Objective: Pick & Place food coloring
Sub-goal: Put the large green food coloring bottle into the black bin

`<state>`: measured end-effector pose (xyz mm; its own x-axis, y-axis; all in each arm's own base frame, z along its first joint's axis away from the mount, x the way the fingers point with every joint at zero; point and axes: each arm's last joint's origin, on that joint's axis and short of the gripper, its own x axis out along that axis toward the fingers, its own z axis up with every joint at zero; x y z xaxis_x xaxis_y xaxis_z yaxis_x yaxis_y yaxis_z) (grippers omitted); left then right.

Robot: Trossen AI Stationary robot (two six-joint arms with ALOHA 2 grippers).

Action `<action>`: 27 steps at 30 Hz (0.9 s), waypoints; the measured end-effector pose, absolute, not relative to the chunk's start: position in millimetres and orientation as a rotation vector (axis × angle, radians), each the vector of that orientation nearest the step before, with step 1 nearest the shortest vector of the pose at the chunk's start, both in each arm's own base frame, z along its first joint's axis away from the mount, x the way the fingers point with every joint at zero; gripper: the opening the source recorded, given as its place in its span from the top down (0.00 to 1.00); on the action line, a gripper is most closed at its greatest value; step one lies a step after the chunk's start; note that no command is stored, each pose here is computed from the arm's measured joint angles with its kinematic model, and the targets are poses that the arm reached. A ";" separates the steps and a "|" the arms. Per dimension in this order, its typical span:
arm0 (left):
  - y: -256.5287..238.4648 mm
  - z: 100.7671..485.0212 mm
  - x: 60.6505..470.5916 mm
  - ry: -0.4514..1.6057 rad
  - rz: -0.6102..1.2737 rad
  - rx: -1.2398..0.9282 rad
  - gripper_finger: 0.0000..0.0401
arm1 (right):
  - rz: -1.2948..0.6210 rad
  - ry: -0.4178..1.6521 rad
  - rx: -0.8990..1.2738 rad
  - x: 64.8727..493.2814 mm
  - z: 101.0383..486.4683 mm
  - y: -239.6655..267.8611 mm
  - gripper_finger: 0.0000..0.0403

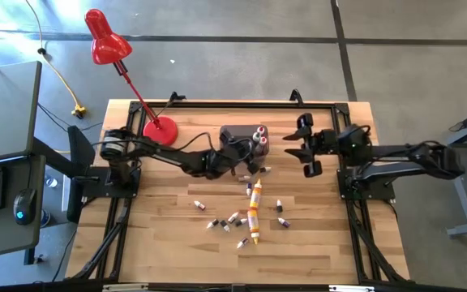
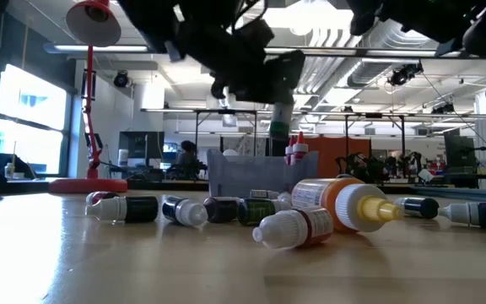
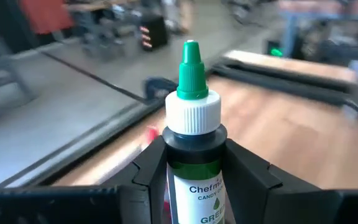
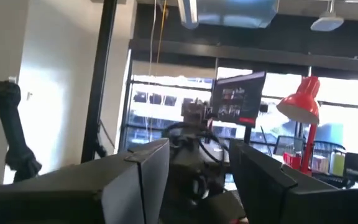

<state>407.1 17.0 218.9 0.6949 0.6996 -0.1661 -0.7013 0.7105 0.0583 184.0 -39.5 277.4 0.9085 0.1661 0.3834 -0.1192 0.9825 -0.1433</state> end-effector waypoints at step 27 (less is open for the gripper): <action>55.1 122.1 426.8 0.092 1.093 -0.123 0.69 | 0.286 -0.418 -0.200 170.7 285.5 -14.8 0.64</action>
